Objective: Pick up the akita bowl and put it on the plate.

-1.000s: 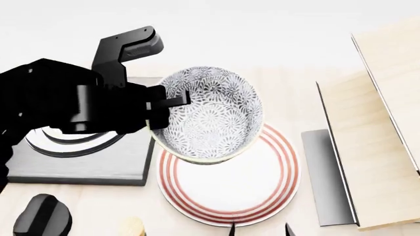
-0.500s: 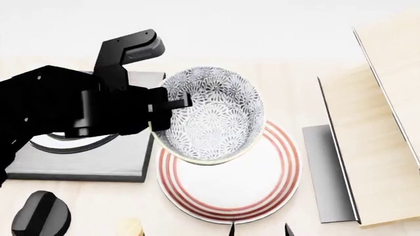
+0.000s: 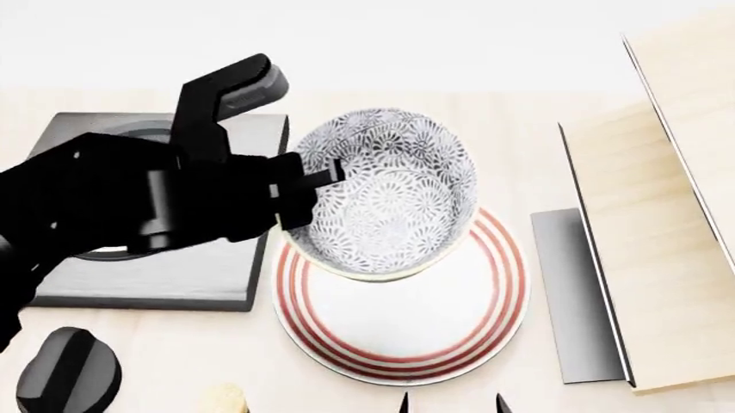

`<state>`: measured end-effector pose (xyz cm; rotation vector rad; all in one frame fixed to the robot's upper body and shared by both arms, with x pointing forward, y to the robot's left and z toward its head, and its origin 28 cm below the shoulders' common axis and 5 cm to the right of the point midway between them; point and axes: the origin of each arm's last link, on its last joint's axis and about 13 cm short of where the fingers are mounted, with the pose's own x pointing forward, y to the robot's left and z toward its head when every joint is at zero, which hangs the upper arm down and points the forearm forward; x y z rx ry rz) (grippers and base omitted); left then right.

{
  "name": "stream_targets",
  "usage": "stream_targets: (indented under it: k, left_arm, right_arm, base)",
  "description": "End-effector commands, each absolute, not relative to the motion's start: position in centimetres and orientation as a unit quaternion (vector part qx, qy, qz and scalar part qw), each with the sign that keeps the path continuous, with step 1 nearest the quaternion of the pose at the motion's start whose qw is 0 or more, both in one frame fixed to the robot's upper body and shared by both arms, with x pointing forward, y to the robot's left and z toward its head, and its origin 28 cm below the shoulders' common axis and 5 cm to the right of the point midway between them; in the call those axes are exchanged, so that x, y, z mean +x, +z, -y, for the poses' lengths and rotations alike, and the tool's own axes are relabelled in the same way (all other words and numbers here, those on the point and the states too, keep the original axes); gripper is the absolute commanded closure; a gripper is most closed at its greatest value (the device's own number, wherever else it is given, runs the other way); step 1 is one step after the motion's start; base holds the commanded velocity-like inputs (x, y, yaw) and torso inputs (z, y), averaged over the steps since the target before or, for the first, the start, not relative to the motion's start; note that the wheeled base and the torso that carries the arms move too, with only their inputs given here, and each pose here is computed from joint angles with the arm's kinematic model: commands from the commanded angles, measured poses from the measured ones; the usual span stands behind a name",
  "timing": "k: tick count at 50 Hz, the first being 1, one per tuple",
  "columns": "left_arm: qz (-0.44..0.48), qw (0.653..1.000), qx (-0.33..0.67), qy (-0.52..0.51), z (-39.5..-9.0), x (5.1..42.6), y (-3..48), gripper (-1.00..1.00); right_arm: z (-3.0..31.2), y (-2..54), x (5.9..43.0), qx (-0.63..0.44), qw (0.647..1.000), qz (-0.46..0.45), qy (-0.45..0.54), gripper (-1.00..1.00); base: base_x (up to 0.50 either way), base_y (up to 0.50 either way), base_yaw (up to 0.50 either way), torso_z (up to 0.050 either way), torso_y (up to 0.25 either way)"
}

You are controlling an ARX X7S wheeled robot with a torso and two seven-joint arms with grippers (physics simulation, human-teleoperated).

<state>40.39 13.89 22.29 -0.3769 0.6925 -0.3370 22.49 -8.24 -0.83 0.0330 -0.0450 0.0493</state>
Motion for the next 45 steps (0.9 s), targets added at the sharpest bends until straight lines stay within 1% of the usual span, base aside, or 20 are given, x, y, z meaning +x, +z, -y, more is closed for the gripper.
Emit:
stream_targets:
  k: [1, 10, 11, 15, 17, 18, 19, 34, 35, 36, 37, 39, 40, 42, 43, 45]
  left_arm:
    - [-0.305, 0.906, -0.244, -0.161, -13.4, 40.7, 22.0, 1.00]
    - [-0.304, 0.907, -0.247, -0.156, -13.2, 40.6, 20.9, 1.00]
    - [-0.304, 0.912, -0.229, -0.152, -13.1, 40.6, 20.7, 1.00]
    - [-0.316, 0.902, -0.246, -0.162, -12.9, 40.4, 20.5, 1.00]
    - [-0.310, 0.908, -0.235, -0.155, -12.9, 40.4, 20.4, 1.00]
    - [-0.312, 0.904, -0.245, -0.159, -12.9, 40.4, 20.3, 1.00]
    - [-0.313, 0.906, -0.233, -0.161, -12.8, 40.3, 20.2, 1.00]
    - [-0.310, 0.911, -0.228, -0.150, -12.8, 40.3, 19.2, 1.00]
    - [-0.308, 0.916, -0.214, -0.146, -12.8, 40.3, 19.0, 1.00]
    - [-0.309, 0.913, -0.223, -0.147, -12.7, 40.3, 19.0, 1.00]
    - [-0.311, 0.917, -0.201, -0.145, -12.7, 40.2, 18.7, 1.00]
    - [-0.315, 0.911, -0.223, -0.146, -12.7, 40.1, 18.5, 1.00]
    - [-0.314, 0.913, -0.216, -0.146, -12.7, 40.1, 18.4, 1.00]
    - [-0.320, 0.903, -0.237, -0.159, -12.6, 40.0, 18.4, 1.00]
    - [-0.317, 0.908, -0.223, -0.159, -12.6, 40.0, 18.3, 1.00]
    - [-0.318, 0.904, -0.229, -0.171, -12.6, 40.0, 18.4, 1.00]
  right_arm:
    - [8.3, -0.9, 22.5, 0.018, 0.999, 0.021, 0.025, -1.00]
    - [8.3, -1.0, 22.5, 0.019, 0.999, 0.020, 0.025, -1.00]
    - [8.3, -1.0, 22.5, 0.019, 0.999, 0.020, 0.025, -1.00]
    - [8.4, -1.0, 22.6, 0.020, 0.999, 0.019, 0.024, -1.00]
    - [8.4, -1.0, 22.5, 0.020, 0.999, 0.020, 0.024, -1.00]
    - [8.4, -1.0, 22.5, 0.021, 0.999, 0.020, 0.024, -1.00]
    - [8.4, -1.0, 22.5, 0.021, 0.999, 0.020, 0.023, -1.00]
    - [8.5, -1.2, 22.7, 0.020, 0.999, 0.016, 0.022, -1.00]
    - [8.5, -1.2, 22.6, 0.021, 0.999, 0.016, 0.021, -1.00]
    - [8.6, -1.2, 22.6, 0.021, 0.999, 0.016, 0.021, -1.00]
    - [8.6, -1.2, 22.7, 0.021, 0.999, 0.015, 0.020, -1.00]
    - [8.6, -1.3, 22.7, 0.022, 0.999, 0.015, 0.021, -1.00]
    - [8.6, -1.3, 22.7, 0.022, 0.999, 0.015, 0.021, -1.00]
    - [8.6, -1.4, 22.6, 0.022, 0.999, 0.014, 0.022, -1.00]
    - [8.6, -1.4, 22.6, 0.021, 0.999, 0.014, 0.021, -1.00]
    - [8.6, -1.4, 22.7, 0.022, 0.999, 0.013, 0.021, -1.00]
  base:
    - [0.00, 0.00, 0.00, 0.000, 0.000]
    - [0.00, 0.00, 0.00, 0.000, 0.000]
    - [0.00, 0.00, 0.00, 0.000, 0.000]
    - [0.00, 0.00, 0.00, 0.000, 0.000]
    - [0.00, 0.00, 0.00, 0.000, 0.000]
    - [0.00, 0.00, 0.00, 0.000, 0.000]
    - [0.00, 0.00, 0.00, 0.000, 0.000]
    - [0.00, 0.00, 0.00, 0.000, 0.000]
    - [0.00, 0.00, 0.00, 0.000, 0.000]
    - [0.00, 0.00, 0.00, 0.000, 0.000]
    - [0.00, 0.00, 0.00, 0.000, 0.000]
    - [0.00, 0.00, 0.00, 0.000, 0.000]
    - [0.00, 0.00, 0.00, 0.000, 0.000]
    - [0.00, 0.00, 0.00, 0.000, 0.000]
    - [0.00, 0.00, 0.00, 0.000, 0.000]
    - [0.00, 0.00, 0.00, 0.000, 0.000]
